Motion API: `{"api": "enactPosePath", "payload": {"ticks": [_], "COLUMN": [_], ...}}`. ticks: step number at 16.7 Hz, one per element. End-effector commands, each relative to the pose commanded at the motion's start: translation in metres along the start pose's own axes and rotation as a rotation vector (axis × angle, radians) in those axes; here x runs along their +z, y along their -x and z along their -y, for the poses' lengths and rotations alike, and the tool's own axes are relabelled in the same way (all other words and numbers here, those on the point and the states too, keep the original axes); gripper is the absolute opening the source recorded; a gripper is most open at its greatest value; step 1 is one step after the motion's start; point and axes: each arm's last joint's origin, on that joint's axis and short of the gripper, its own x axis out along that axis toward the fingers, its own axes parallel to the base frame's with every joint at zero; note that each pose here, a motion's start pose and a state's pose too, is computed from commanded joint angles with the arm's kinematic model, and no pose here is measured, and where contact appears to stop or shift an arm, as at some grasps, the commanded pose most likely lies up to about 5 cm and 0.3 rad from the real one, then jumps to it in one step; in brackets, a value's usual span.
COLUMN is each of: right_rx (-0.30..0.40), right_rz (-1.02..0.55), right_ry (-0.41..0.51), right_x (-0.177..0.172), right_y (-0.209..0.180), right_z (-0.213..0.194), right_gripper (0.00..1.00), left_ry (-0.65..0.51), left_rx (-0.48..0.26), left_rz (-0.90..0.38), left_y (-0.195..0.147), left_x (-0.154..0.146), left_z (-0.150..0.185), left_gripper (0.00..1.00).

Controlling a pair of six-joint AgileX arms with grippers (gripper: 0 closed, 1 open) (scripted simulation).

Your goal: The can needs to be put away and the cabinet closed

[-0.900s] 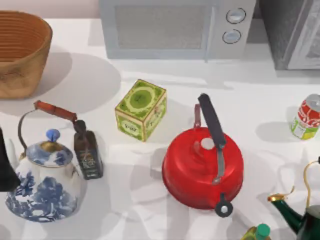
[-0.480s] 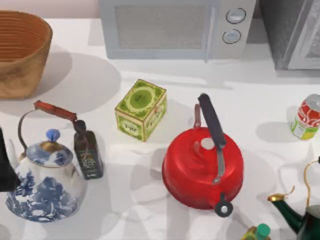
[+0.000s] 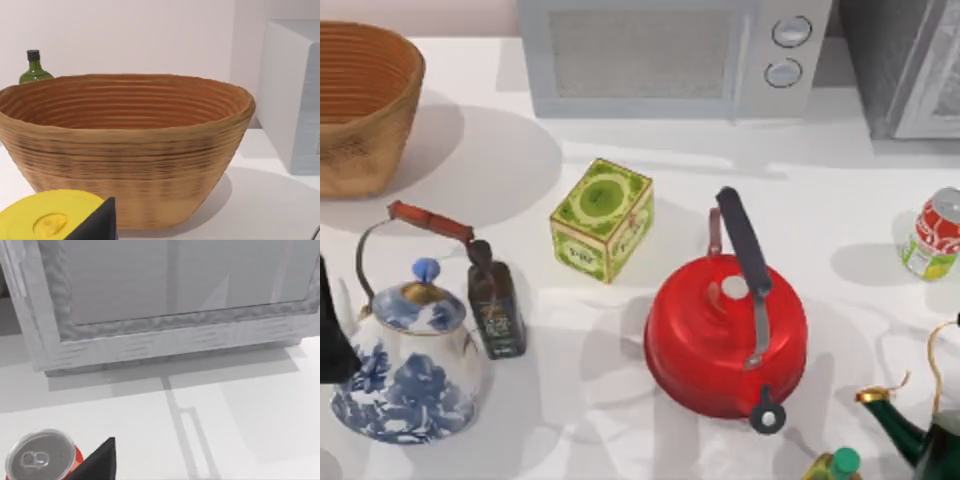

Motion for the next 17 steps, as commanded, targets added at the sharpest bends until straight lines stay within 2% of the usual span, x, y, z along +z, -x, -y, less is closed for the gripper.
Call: {"api": "enactPosePath", "payload": {"ticks": [7,17], "right_rx": [-0.012,0.048], "right_rz": [-0.147,-0.321], "right_ry": [-0.018,-0.005], "right_x": [0.013,0.001], "right_y": [-0.045,-0.095], "right_z": [-0.008,-0.035], "right_gripper": [1.0,1.0], "left_ry": [0.0,0.0], "left_rx": [0.0,0.0], "left_rz": [0.0,0.0], "left_y": [0.0,0.0], "left_x": [0.0,0.0], "left_z": [0.0,0.0], "left_gripper": [1.0,1.0]}}
